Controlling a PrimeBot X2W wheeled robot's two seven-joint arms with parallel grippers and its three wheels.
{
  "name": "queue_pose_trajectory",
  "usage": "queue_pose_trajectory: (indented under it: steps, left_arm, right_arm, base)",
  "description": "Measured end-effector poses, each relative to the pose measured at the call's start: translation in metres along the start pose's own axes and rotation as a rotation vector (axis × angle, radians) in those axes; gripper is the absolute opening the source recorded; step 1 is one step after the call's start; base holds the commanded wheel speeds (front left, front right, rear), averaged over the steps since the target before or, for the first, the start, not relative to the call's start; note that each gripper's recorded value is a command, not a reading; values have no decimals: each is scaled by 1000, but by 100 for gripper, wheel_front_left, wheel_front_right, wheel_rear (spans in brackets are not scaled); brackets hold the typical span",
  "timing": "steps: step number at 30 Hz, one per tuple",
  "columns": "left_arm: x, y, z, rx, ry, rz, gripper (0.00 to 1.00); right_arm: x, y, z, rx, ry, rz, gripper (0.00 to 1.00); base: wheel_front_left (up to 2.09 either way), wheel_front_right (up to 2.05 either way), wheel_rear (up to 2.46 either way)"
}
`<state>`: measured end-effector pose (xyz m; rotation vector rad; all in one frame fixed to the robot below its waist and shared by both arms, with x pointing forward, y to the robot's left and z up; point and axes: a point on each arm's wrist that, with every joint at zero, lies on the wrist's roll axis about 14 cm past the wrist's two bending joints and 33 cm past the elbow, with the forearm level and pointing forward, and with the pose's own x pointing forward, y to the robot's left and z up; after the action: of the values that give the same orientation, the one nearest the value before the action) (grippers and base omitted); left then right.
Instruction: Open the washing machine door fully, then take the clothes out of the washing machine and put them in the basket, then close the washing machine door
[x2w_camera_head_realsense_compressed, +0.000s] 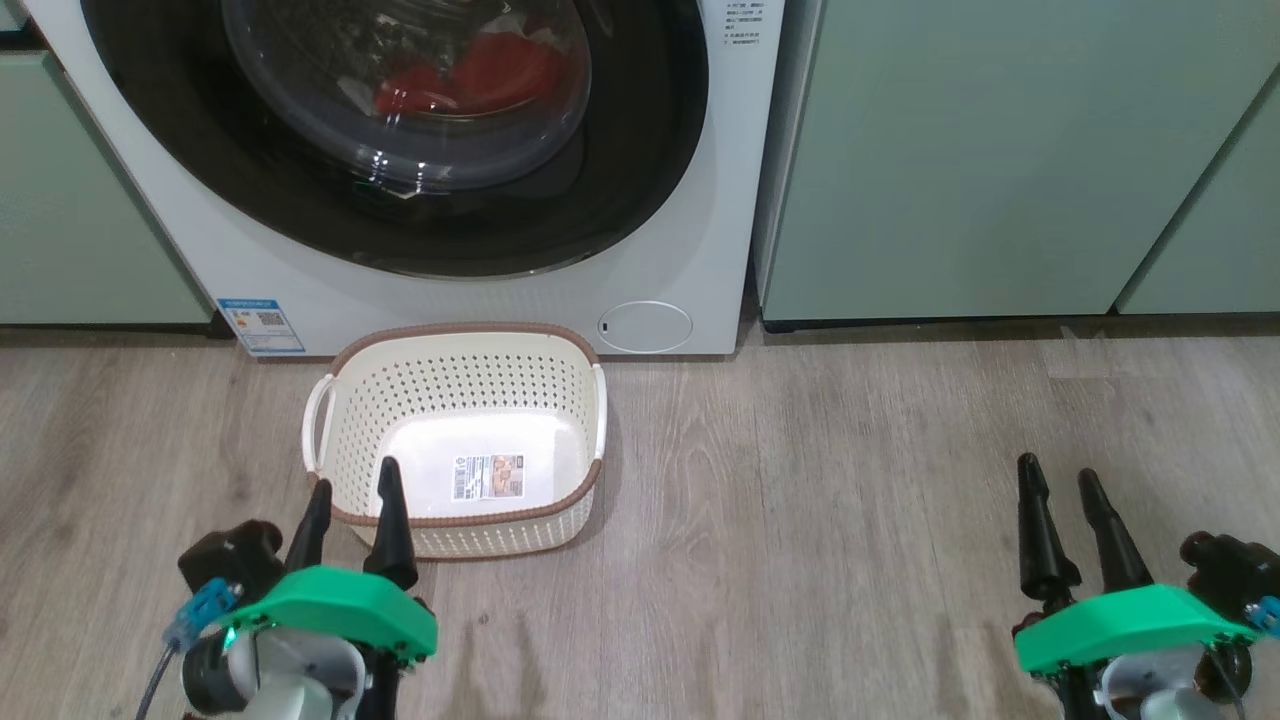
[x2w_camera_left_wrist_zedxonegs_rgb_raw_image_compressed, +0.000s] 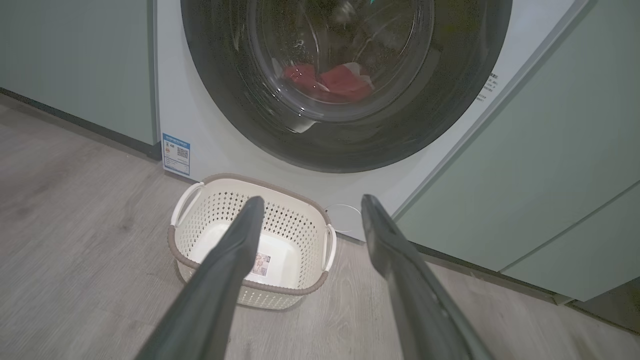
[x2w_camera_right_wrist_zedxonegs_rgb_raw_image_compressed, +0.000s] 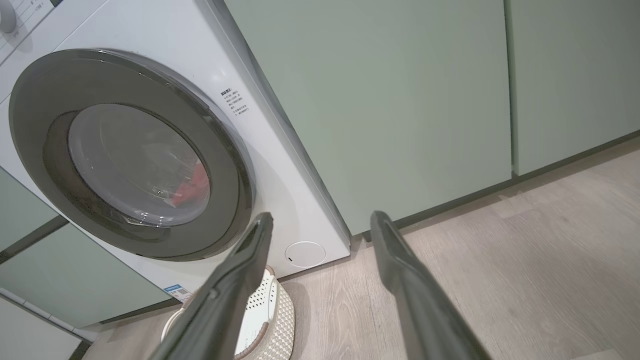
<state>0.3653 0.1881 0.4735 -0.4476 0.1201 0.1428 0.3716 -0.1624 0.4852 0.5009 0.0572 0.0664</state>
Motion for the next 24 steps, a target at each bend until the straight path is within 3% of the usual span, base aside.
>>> queue_pose_trajectory:
  steps: [24]
  left_arm:
    - [2, -4, 23, 239, -131, -20, 100]
  right_arm:
    - [5, 11, 13, -185, -65, 45, 100]
  base:
    - [0, 0, 0]
